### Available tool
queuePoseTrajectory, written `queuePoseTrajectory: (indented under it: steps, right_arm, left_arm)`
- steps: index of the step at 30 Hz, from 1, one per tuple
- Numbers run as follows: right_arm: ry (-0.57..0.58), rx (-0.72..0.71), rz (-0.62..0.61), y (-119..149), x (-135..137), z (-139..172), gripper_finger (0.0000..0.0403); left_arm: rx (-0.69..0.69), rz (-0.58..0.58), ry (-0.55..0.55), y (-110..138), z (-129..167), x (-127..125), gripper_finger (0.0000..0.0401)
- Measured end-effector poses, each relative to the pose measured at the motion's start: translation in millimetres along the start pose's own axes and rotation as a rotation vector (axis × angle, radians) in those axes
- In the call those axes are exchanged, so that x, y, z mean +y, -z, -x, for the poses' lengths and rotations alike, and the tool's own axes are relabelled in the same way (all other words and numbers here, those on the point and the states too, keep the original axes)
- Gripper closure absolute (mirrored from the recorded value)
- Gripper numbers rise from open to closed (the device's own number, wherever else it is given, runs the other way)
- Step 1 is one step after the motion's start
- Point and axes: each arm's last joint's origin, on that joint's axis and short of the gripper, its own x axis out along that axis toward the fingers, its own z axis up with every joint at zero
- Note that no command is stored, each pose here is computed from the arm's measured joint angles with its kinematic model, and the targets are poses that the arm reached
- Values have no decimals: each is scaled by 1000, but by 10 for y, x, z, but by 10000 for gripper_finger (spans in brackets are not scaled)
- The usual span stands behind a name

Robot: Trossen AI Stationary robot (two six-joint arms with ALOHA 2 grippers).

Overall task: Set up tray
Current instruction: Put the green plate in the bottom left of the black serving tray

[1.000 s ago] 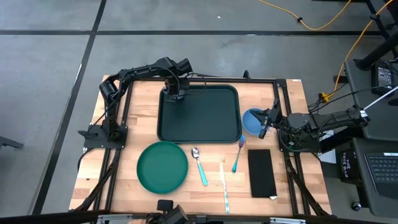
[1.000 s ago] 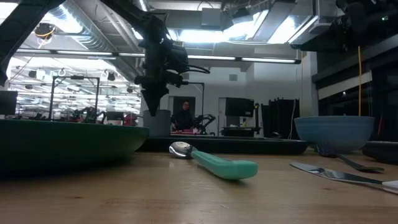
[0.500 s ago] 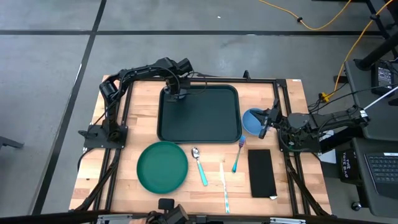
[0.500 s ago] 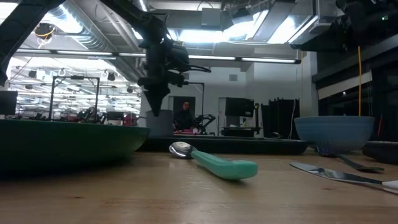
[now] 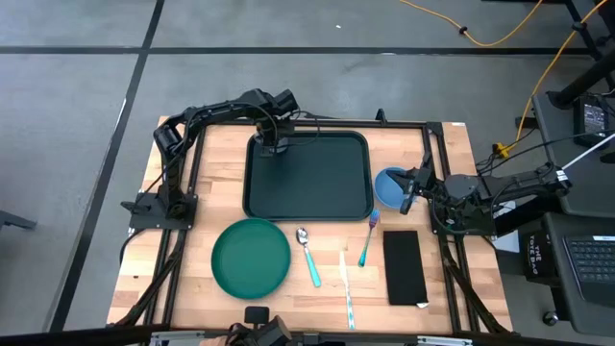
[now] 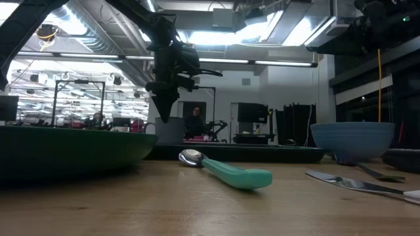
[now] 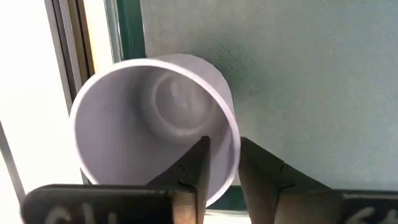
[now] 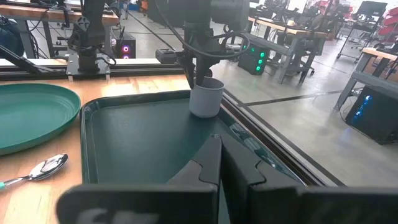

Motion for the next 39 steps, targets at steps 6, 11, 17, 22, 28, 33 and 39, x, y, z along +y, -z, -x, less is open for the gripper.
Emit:
queuePoseTrajectory:
  steps: [6,11,17,22,28,33,39]
  right_arm:
    - [0,0,2,0,0,0,393]
    - [0,0,3,0,0,0,393]
    - [0,0,3,0,0,0,393]
    - [0,0,3,0,0,0,393]
    - [0,0,0,0,0,0,393]
    - [0,0,2,0,0,0,393]
    - [0,1,2,1,0,0,393]
  left_arm:
    - [0,17,0,0,0,0,293]
    - [-1,35,0,-1,1,0,274]
    - [1,41,-12,-1,26,-5,258]
    - [-11,46,-20,-49,117,-14,248]
    - [-12,35,-19,-95,272,-27,244]
    - [30,98,-32,-93,427,-40,249]
    - [63,121,-40,-80,538,-52,257]
